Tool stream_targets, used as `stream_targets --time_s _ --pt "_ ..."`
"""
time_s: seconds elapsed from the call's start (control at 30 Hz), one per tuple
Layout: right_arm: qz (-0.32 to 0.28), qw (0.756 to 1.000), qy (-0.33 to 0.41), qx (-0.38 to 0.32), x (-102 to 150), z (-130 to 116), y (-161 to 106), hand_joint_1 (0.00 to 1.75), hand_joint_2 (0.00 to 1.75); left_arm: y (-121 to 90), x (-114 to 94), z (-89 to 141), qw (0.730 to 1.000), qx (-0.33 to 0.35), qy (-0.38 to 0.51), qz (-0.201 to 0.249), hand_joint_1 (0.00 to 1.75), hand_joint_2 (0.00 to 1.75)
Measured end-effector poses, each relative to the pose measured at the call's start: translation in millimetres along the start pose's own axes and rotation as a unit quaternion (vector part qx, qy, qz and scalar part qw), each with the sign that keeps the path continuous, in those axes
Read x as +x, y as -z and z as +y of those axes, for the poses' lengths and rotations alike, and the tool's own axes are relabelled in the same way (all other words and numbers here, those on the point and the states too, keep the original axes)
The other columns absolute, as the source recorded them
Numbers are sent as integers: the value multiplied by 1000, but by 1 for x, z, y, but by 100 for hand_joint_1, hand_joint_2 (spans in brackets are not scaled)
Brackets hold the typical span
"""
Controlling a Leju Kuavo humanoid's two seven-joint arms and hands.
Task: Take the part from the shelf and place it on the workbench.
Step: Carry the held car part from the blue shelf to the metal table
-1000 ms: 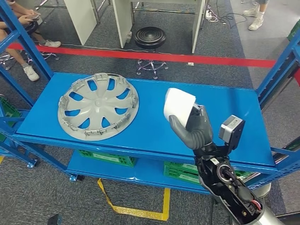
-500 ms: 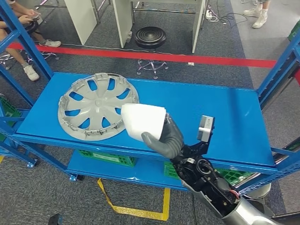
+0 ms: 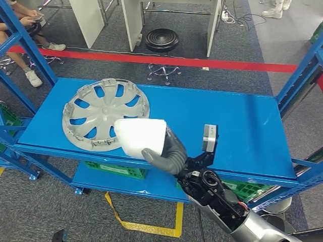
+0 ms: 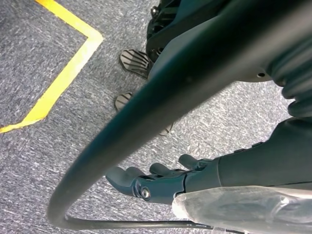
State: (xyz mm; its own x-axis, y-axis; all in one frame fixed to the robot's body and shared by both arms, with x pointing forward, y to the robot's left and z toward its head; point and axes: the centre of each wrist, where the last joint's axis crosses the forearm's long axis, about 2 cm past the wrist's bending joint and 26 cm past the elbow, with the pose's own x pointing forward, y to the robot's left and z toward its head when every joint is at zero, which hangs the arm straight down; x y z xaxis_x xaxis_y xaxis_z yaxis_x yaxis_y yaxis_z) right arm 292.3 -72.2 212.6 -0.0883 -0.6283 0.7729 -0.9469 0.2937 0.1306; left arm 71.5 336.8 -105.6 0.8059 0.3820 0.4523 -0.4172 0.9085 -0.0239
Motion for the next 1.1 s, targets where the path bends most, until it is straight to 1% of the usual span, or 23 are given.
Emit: stream_targets --time_s 0.13,0.23,0.53,0.9,1.1 --pt "5 1000 3 29 -4 4 2 175 175 0 0 0 1000 -2 3 0 0 175" --pt "10 999 1 35 -7 5 2 175 175 0 0 0 1000 -3 3 0 0 175" --pt "26 999 -20 23 -12 4 -1 175 175 0 0 0 1000 -3 3 0 0 175" --pt "23 999 -28 17 -12 3 -2 175 175 0 0 1 1000 1 4 3 0 175" --pt "33 999 -28 12 -17 3 -9 175 175 0 -1 2 1000 9 -3 10 0 175"
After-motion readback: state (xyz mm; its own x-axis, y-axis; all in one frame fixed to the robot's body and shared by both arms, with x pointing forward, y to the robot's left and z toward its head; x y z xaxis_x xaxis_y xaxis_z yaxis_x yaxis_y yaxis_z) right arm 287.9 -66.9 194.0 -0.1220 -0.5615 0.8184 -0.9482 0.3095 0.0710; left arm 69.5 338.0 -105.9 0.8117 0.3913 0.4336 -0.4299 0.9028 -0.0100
